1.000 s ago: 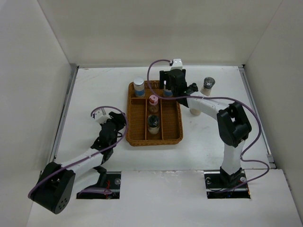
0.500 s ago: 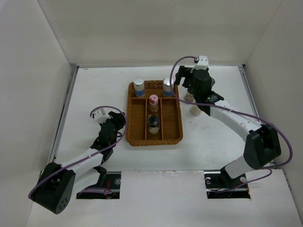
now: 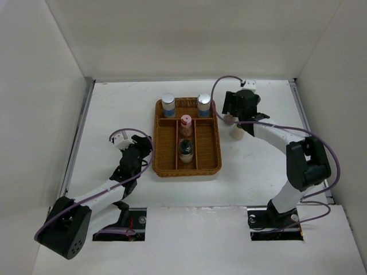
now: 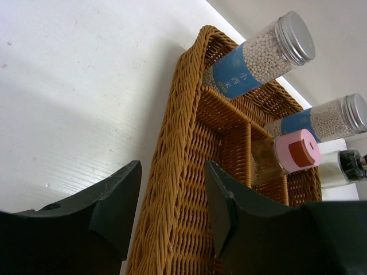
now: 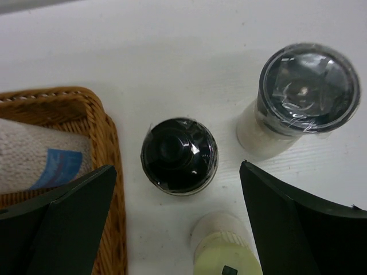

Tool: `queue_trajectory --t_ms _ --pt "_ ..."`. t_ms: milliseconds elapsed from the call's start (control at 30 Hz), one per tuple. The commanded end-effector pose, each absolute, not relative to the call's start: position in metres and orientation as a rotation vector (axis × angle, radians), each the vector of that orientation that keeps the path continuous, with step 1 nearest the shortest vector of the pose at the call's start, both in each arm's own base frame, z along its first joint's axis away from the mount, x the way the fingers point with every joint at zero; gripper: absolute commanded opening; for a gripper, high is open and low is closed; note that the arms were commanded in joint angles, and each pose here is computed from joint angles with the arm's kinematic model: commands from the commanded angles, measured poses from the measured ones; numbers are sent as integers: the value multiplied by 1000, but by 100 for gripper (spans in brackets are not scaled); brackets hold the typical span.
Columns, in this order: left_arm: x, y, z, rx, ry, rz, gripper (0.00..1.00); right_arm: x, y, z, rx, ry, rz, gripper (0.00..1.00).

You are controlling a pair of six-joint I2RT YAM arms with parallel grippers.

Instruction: Organize the condiment bottles

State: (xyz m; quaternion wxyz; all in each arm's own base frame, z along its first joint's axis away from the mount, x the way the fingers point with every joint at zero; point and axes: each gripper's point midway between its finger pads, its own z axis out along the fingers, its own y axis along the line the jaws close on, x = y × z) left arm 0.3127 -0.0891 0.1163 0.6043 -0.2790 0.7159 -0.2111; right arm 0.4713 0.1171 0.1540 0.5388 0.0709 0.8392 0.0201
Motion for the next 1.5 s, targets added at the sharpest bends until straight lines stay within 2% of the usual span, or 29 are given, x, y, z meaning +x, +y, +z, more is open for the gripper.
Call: queue_trajectory --t_ms 0,200,367,500,633,733,800,1000,1100,1467 --pt "315 -91 129 -650 1604 -535 46 489 122 178 168 1941 80 95" --pt "315 -91 130 -654 1600 -538 47 504 115 162 178 1972 47 91" --pt "315 -87 130 -663 1594 -533 47 514 112 147 188 2001 33 84" --pt "316 -86 128 -662 1598 -526 47 514 112 142 188 2025 27 83" --pt "316 -88 130 -658 1596 -526 47 513 114 144 187 2030 29 73" --pt "316 -87 127 -663 1604 -525 47 516 115 153 189 2009 39 56" --pt "316 -88 128 -657 1603 -531 47 518 115 170 204 1963 54 53" --pt "316 -88 129 -658 1599 -534 47 517 117 266 234 1701 136 51" --pt "316 -86 130 -662 1592 -527 47 501 126 289 217 1655 165 51" --pt "316 -85 128 -666 1598 -532 47 412 201 257 73 1739 285 51"
